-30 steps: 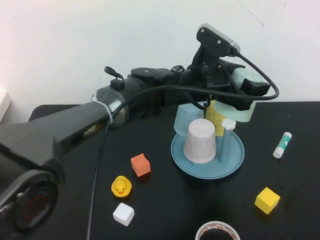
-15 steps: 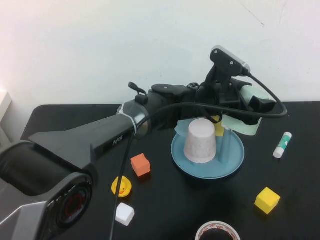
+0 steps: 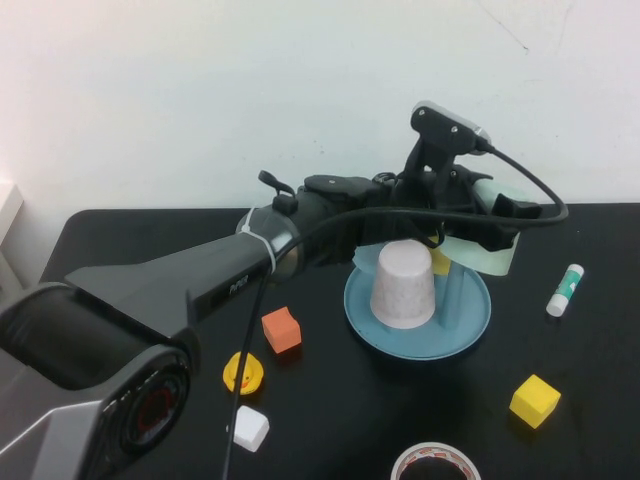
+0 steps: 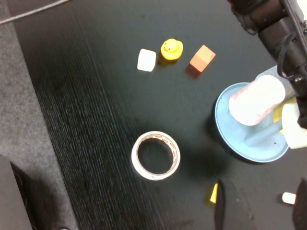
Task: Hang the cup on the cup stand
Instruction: Place the cup on the cup holder
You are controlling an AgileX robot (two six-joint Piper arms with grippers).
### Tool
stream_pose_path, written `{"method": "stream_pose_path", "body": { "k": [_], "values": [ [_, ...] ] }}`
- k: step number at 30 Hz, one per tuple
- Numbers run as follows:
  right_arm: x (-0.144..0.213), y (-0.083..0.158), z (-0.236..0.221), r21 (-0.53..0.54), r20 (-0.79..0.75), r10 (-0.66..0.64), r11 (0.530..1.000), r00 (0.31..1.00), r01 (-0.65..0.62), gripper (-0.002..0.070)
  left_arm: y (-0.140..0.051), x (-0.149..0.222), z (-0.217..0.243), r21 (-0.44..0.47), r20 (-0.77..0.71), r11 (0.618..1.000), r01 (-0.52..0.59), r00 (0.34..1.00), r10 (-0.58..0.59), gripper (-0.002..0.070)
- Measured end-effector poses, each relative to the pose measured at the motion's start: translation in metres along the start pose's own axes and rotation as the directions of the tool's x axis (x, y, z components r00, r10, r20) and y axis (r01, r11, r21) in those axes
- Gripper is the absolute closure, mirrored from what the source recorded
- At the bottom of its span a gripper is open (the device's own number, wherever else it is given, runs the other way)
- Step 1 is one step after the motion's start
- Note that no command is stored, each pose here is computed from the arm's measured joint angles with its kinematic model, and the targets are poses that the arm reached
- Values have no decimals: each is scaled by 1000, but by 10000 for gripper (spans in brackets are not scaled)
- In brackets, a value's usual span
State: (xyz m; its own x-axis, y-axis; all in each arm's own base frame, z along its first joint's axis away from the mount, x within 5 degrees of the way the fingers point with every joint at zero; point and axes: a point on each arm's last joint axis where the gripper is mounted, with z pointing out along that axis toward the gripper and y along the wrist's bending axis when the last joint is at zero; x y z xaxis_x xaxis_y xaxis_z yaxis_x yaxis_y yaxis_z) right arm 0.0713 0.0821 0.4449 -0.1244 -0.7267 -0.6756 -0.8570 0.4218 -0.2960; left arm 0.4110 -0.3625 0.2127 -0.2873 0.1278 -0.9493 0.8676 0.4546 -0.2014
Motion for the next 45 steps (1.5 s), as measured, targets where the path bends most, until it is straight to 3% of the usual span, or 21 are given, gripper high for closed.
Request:
{"method": "stream_pose_path", "body": {
  "k": [7, 32, 37, 42, 45],
  "values": [
    [0, 0, 0, 0, 0, 0, 1000, 1000, 0, 399, 4, 10, 4, -18, -18, 998, 55, 998, -56, 118],
    [0, 0, 0, 0, 0, 2, 1000, 1000, -2, 399, 3, 10, 4, -3, -18, 997, 81, 997, -81, 100],
    [0, 0, 0, 0, 0, 2, 1000, 1000, -2, 399, 1, -10, -4, -46, 18, 998, 43, 999, -42, 101],
    [0, 0, 0, 0, 0, 2, 1000, 1000, -2, 399, -9, -48, -23, -67, 86, 996, -53, 995, 58, 182],
    [0, 0, 0, 0, 0, 2, 1000, 1000, -2, 399, -19, -73, -38, -68, 133, 994, -87, 987, 96, 335]
  ]
}}
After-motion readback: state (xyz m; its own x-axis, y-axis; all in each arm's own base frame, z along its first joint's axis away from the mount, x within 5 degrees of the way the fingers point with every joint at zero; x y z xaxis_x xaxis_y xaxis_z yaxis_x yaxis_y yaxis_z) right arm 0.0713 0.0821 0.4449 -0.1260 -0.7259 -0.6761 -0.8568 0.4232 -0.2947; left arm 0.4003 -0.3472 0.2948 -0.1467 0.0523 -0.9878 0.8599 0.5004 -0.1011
